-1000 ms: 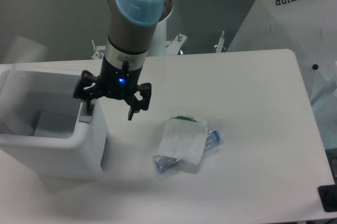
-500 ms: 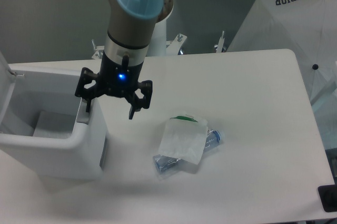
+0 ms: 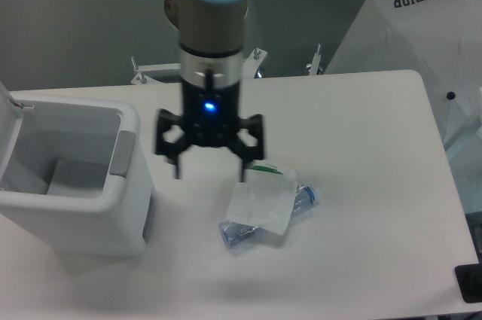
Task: Open the trash can
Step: 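Move the gripper away from the trash can toward the plastic bag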
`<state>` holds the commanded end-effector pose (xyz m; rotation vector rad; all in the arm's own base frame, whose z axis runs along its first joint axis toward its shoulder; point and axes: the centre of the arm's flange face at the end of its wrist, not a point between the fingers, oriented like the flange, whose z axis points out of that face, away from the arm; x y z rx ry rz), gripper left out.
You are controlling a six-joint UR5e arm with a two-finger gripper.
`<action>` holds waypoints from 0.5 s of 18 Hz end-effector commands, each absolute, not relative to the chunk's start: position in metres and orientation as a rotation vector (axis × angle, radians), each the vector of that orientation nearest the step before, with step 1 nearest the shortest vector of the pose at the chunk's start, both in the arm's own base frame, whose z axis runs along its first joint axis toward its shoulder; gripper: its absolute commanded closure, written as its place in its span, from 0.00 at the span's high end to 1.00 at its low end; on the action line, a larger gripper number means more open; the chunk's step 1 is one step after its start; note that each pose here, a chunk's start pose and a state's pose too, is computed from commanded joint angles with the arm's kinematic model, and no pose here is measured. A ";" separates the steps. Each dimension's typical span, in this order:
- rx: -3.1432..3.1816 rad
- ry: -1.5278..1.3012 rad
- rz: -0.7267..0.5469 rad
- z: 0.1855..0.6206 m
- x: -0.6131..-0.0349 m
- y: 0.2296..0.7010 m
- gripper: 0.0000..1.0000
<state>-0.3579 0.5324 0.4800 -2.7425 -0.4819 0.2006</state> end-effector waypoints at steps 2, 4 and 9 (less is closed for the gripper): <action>-2.774 -0.457 0.203 0.465 -0.378 0.523 1.00; -2.814 -0.417 0.200 0.445 -0.407 0.512 1.00; -2.924 -0.221 0.187 0.399 -0.447 0.482 1.00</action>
